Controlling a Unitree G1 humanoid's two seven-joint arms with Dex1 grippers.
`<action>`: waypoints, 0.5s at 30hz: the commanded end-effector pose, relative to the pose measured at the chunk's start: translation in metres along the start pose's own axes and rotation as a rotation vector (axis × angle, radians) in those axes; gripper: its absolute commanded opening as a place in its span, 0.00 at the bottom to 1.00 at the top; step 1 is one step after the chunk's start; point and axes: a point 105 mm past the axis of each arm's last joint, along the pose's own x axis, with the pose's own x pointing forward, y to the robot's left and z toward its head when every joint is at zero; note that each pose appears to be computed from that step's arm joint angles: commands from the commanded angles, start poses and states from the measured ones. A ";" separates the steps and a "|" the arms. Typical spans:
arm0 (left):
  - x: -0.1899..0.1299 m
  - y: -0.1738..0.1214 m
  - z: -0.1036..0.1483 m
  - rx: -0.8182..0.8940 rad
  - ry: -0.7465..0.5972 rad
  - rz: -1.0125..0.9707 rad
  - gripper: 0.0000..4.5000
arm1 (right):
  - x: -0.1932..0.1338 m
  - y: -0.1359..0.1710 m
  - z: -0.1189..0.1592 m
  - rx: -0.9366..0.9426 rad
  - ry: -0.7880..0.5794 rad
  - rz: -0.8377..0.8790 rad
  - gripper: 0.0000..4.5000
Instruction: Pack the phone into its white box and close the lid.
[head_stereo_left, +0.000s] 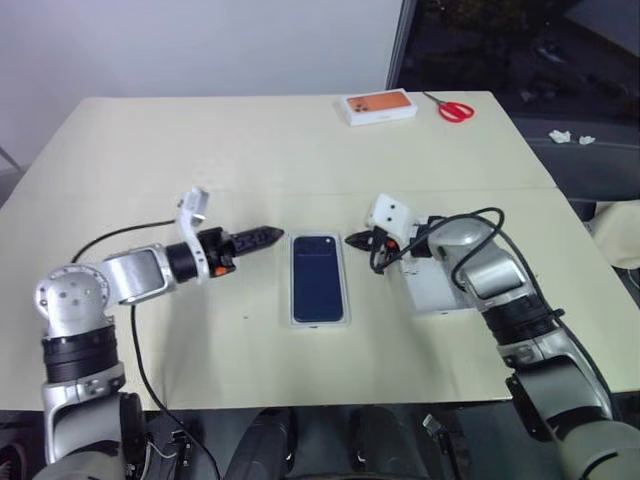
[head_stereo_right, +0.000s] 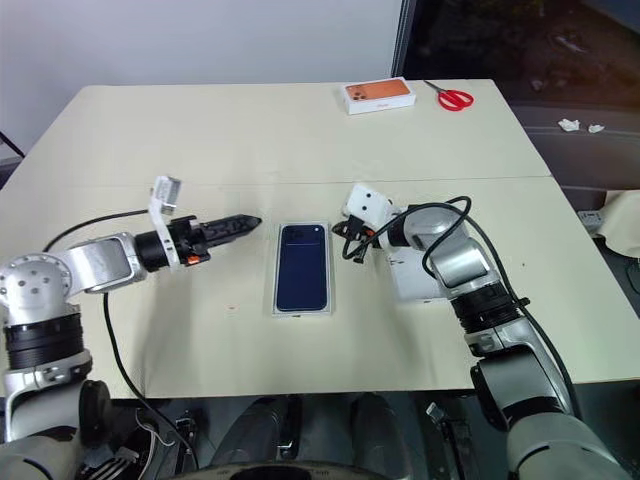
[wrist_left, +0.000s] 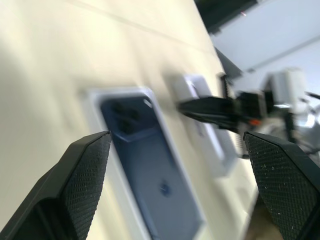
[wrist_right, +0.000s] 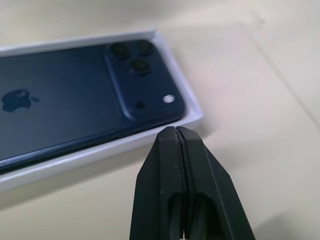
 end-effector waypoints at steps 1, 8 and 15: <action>-0.005 0.008 0.001 0.045 -0.015 0.035 0.70 | -0.008 0.005 0.013 -0.017 -0.064 0.001 0.00; 0.002 0.030 -0.040 0.107 0.103 0.146 0.00 | -0.011 0.019 -0.004 -0.049 0.011 0.003 0.00; 0.032 0.026 -0.076 0.154 0.205 0.097 0.00 | -0.011 0.034 -0.026 -0.130 0.132 0.026 0.00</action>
